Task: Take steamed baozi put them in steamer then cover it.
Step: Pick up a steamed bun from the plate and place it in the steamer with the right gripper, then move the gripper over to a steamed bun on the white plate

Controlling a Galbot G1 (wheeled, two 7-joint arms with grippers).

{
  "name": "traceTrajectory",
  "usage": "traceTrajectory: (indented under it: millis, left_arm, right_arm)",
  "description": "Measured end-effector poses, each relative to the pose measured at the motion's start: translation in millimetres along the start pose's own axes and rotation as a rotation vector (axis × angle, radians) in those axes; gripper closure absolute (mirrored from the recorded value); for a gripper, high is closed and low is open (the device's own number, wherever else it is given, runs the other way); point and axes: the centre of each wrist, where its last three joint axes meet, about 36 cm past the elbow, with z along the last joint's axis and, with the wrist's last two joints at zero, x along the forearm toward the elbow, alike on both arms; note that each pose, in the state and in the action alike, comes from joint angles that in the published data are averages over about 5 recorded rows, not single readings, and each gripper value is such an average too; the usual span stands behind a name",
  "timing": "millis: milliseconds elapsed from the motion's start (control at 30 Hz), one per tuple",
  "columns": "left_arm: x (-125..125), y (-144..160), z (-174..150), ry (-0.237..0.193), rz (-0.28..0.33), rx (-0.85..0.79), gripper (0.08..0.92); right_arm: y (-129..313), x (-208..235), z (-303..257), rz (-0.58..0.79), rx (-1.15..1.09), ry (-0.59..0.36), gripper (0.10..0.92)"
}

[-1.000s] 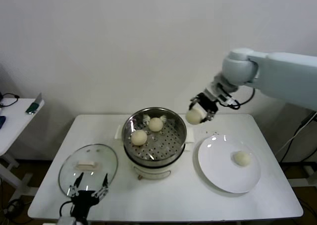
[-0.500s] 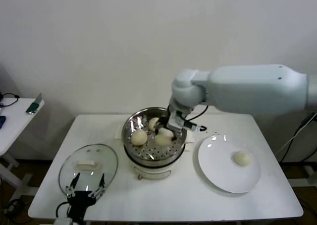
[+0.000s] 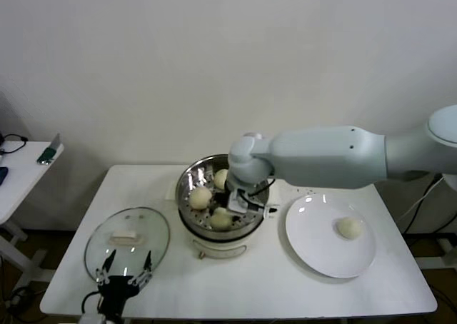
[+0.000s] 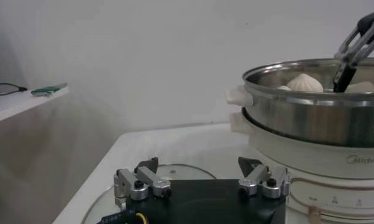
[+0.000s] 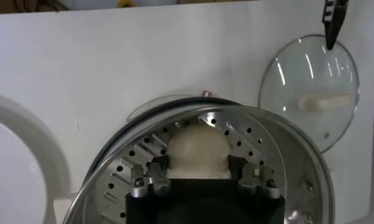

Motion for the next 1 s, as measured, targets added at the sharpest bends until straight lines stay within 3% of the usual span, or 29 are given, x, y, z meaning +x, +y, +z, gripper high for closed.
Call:
traceTrajectory:
  millis: [200,567,767,1000]
  left_arm:
    - [-0.3,-0.6,-0.3,-0.002,0.002,0.001,0.177]
    - [-0.1,-1.2,-0.7,-0.006,0.003,0.000,0.177]
    - [-0.4,-0.9,-2.1,-0.010,0.005,-0.002,0.177]
    - [-2.8,-0.4,-1.9,-0.013,0.011,0.001,0.177]
  right_arm:
    - [0.4,-5.6,5.1,0.023,-0.001,0.006,0.206]
    - [17.5,35.5,32.3,0.018,-0.100,-0.016,0.199]
    - [60.9,86.9,75.2,-0.058,-0.329,-0.002,0.200]
    - [151.5,126.3,114.5,-0.089,-0.713,0.053,0.200]
